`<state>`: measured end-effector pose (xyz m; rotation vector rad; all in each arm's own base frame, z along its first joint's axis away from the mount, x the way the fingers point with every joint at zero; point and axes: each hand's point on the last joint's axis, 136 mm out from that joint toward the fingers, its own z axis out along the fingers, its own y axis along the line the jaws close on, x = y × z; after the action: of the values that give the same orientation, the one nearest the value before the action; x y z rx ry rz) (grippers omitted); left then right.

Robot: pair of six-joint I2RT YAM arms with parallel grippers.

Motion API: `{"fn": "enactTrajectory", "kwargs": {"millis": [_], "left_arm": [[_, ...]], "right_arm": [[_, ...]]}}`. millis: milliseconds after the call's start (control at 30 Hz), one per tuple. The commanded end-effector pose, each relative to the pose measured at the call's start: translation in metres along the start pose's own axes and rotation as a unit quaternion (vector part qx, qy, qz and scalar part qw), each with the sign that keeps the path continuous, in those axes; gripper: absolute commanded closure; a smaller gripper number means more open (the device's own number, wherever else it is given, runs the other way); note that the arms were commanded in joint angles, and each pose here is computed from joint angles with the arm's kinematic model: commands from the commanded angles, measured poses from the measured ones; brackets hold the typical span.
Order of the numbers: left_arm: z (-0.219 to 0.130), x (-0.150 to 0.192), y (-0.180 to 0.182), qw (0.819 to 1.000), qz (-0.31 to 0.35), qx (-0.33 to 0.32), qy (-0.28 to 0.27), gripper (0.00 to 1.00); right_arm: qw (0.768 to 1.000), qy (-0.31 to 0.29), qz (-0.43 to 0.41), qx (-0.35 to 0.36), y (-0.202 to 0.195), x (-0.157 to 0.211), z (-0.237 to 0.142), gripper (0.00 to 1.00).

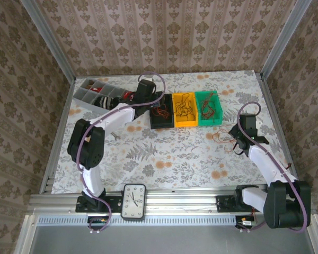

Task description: Untangle the cables

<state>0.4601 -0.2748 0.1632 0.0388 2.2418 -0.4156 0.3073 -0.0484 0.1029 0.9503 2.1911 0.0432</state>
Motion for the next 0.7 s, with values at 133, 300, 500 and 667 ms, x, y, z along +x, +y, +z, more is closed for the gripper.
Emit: {"fn": "enactTrajectory", "kwargs": {"millis": [133, 300, 500, 667], "left_arm": [[-0.038, -0.007, 0.023, 0.999, -0.015, -0.033, -0.030, 0.32], [-0.048, 0.006, 0.038, 0.998, -0.030, -0.047, -0.024, 0.33], [-0.054, 0.016, 0.050, 0.997, -0.050, -0.055, -0.026, 0.33], [-0.055, 0.019, 0.055, 0.996, -0.055, -0.062, -0.027, 0.34]], "right_arm": [[0.995, 0.088, 0.019, 0.040, -0.006, 0.028, 0.010, 0.61], [0.991, 0.120, 0.014, 0.052, -0.001, 0.033, 0.021, 0.44], [0.982, 0.167, 0.014, 0.083, -0.005, 0.047, 0.037, 0.41], [0.975, 0.200, 0.019, 0.098, -0.009, 0.062, 0.044, 0.43]]}}
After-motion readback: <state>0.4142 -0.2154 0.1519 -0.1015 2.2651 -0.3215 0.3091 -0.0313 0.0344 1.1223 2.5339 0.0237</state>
